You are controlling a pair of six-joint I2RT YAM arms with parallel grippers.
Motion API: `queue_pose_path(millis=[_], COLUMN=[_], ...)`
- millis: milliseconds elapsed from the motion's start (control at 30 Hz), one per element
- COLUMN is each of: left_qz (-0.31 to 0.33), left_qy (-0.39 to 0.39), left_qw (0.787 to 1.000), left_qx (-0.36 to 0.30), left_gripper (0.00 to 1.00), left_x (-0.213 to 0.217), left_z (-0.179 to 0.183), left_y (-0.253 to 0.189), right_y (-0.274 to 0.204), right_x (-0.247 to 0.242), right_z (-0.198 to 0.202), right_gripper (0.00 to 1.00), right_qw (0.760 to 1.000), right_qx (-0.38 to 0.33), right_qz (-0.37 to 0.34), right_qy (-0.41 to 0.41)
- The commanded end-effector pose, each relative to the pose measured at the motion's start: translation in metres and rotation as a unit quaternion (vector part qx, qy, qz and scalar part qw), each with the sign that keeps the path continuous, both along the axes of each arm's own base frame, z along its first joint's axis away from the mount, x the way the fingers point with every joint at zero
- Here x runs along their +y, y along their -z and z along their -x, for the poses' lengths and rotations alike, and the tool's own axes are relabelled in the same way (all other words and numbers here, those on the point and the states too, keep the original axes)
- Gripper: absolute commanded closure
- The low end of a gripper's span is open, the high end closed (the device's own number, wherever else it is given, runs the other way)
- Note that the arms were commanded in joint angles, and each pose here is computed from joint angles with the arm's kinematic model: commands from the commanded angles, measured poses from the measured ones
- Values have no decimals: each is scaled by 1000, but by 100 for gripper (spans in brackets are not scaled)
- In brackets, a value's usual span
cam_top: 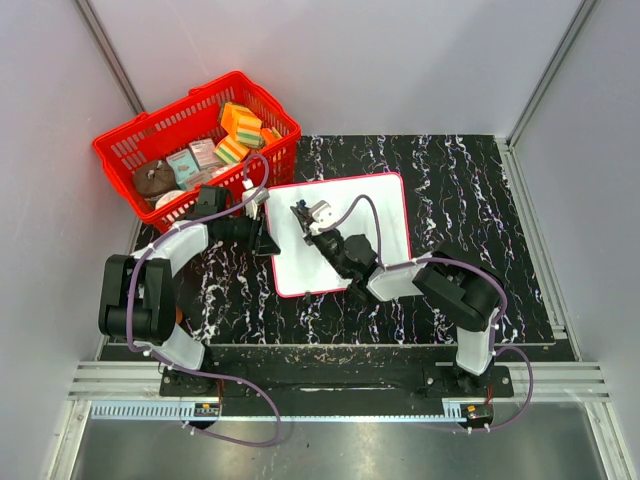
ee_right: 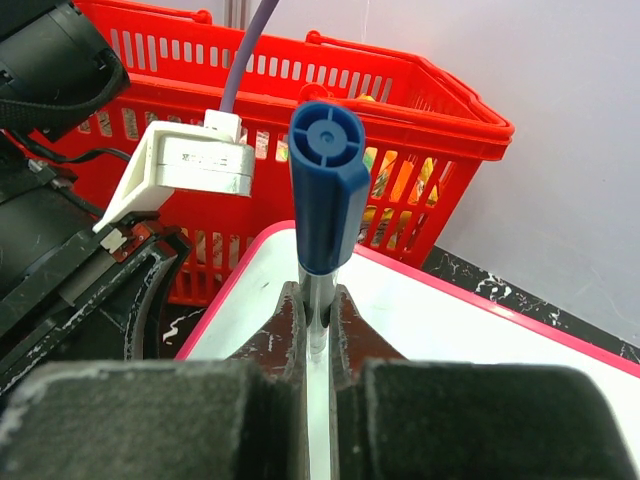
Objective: Write a sentence on the whiteboard
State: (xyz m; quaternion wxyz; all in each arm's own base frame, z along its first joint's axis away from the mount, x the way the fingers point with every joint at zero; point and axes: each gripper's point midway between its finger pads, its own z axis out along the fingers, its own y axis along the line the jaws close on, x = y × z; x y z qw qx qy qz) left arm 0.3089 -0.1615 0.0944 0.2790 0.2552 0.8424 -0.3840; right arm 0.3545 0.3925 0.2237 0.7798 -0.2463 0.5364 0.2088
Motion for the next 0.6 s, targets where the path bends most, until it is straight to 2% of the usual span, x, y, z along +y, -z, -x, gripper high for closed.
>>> queue_pose_path(millis=[0,200,567], left_qz=[14,12,10], left_qy=[24,23,27], left_qw=[999,999,999], left_qx=[-42,-43,-44], left_gripper=[67,67,67], left_x=[-8,-8,-9], left_z=[-6,-7,-5], left_y=[-17,-17,-16], right_y=[-4,-3,-38], right_x=[-10,-16,-19], right_z=[4,7,12], right_gripper=[100,100,100], right_qw=[1000,1000,996], right_qx=[-15,-15,-53], right_qz=[-7,-10,-66], right_qy=[13,18,12])
